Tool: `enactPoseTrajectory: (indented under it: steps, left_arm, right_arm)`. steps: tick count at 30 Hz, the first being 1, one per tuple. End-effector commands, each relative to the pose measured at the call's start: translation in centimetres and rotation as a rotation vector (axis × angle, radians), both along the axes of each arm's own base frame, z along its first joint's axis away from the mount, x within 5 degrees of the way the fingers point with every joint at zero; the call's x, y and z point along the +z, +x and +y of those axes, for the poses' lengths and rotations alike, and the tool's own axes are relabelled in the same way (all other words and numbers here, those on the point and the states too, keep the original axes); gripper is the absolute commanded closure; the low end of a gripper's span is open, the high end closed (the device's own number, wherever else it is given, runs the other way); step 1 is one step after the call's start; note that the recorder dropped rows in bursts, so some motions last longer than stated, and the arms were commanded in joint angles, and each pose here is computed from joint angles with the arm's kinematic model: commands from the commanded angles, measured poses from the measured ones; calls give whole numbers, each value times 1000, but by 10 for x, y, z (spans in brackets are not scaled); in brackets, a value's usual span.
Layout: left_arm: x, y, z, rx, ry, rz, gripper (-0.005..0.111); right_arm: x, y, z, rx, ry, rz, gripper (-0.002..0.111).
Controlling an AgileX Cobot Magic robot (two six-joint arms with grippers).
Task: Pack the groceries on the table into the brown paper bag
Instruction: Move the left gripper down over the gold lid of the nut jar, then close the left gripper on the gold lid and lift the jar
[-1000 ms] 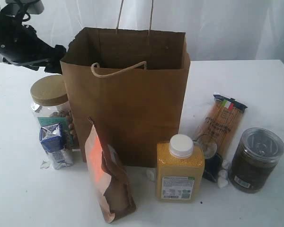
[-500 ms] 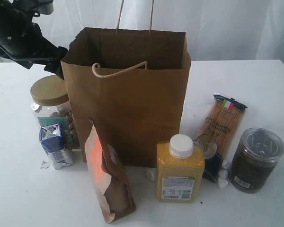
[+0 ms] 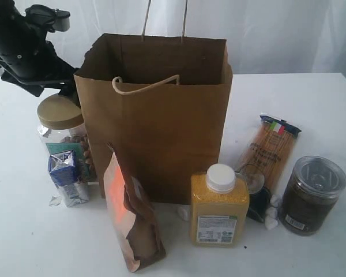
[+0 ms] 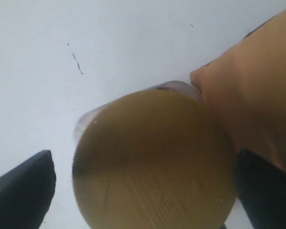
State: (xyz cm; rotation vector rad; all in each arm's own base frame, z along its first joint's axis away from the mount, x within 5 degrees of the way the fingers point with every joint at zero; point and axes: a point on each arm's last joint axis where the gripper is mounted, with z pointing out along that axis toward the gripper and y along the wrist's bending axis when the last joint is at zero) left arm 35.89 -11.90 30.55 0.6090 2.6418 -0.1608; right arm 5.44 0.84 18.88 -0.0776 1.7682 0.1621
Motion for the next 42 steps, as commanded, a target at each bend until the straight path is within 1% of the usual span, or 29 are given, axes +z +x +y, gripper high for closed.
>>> enactPoseTrajectory:
  steps: [1, 8, 17, 25, 30, 35, 38, 40, 41, 42]
  left_arm:
    - [-4, 1, -2, 6, 2, 30, 2]
    - [-15, 5, -3, 7, 12, 65, 2]
    - [-16, 1, -2, 2, 25, 106, 2]
    - [-17, 1, -2, 2, 27, 110, 2]
    - [-17, 1, 1, -2, 63, 105, 2]
    - [-30, 2, 1, -6, 86, 178, 2]
    - [-32, 3, 0, -6, 87, 182, 2]
    - [-32, 3, 0, -6, 88, 185, 4]
    - [-32, 3, 1, -6, 88, 187, 7]
    - [-32, 3, 1, -5, 95, 184, 18]
  right_arm:
    - [-1, 0, 0, 2, -11, -3, 108]
    - [-1, 0, 0, 2, -11, -3, 108]
    - [-1, 0, 0, 2, -11, -3, 108]
    - [-1, 0, 0, 2, -11, -3, 108]
    - [-1, 0, 0, 2, -11, -3, 108]
    - [-1, 0, 0, 2, -11, -3, 108]
    - [-1, 0, 0, 2, -11, -3, 108]
    - [-1, 0, 0, 2, -11, -3, 108]
    - [-1, 0, 0, 2, -11, -3, 108]
    - [-1, 0, 0, 2, -11, -3, 108]
